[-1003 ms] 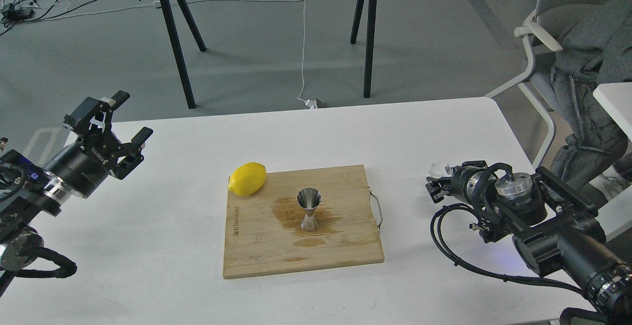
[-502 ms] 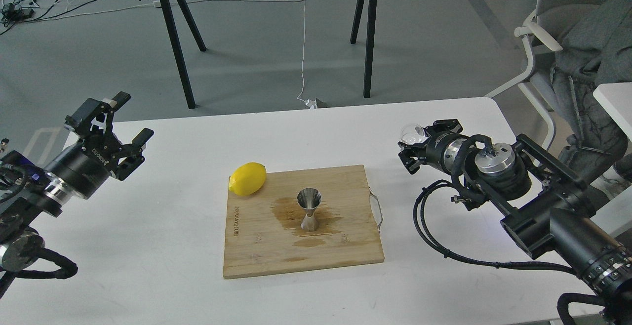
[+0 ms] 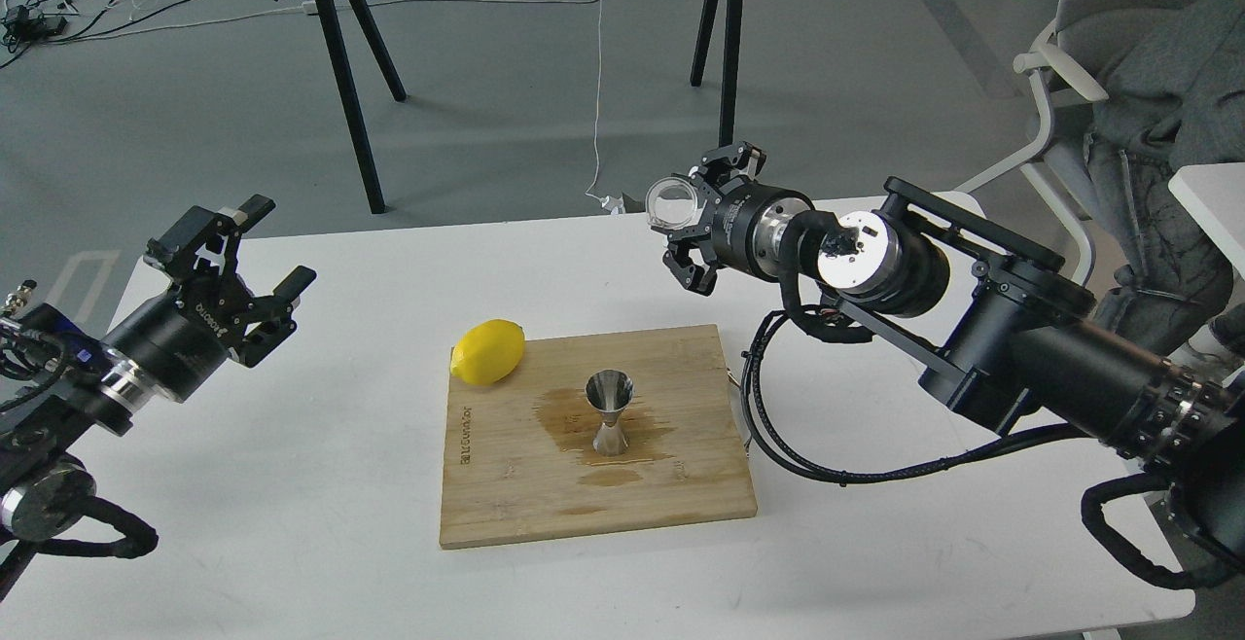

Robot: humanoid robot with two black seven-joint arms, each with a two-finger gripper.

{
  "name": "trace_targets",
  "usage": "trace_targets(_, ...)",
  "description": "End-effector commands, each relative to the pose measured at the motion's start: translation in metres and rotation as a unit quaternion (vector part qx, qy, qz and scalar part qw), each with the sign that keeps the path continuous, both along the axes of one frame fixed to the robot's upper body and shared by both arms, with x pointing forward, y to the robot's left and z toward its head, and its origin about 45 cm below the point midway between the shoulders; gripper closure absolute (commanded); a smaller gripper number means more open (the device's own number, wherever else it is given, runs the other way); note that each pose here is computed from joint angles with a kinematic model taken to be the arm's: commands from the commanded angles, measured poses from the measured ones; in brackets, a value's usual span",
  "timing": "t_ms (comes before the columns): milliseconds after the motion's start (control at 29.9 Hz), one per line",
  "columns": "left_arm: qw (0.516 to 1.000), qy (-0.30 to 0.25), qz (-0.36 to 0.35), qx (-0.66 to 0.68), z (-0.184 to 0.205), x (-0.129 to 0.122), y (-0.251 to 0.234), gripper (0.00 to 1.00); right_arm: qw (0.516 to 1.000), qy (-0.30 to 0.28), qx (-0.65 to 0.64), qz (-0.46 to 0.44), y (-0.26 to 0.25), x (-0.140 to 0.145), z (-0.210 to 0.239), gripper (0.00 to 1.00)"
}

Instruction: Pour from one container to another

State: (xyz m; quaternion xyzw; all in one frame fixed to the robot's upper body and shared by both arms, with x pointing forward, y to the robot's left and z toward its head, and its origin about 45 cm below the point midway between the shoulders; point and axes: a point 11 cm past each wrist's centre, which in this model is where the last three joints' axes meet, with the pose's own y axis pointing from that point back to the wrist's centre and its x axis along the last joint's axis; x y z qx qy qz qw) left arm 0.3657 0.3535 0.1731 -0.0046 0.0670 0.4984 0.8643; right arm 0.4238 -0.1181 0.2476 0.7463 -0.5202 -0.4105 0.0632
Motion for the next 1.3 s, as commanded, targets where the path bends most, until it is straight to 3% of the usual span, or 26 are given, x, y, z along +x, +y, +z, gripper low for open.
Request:
trace_targets(0,1.000,0.006,-0.003,-0.009,-0.007,-0.003,-0.007,0.02,0.998,-0.018,-0.027,0.045,0.018,-0.009,0.010,0.59)
trace_targets(201,1.000,0.010,-0.003,-0.011,-0.010,-0.005,-0.008,0.02,0.993,-0.022,-0.068,0.096,0.029,-0.028,0.004,0.60)
trace_targets(635,1.000,0.012,-0.001,-0.016,-0.014,-0.006,-0.013,0.02,0.968,-0.056,-0.184,0.160,0.027,-0.031,-0.002,0.59)
trace_targets(1271,1.000,0.020,0.008,-0.015,-0.022,-0.005,-0.011,0.02,0.918,-0.058,-0.269,0.286,0.027,-0.052,-0.030,0.59)
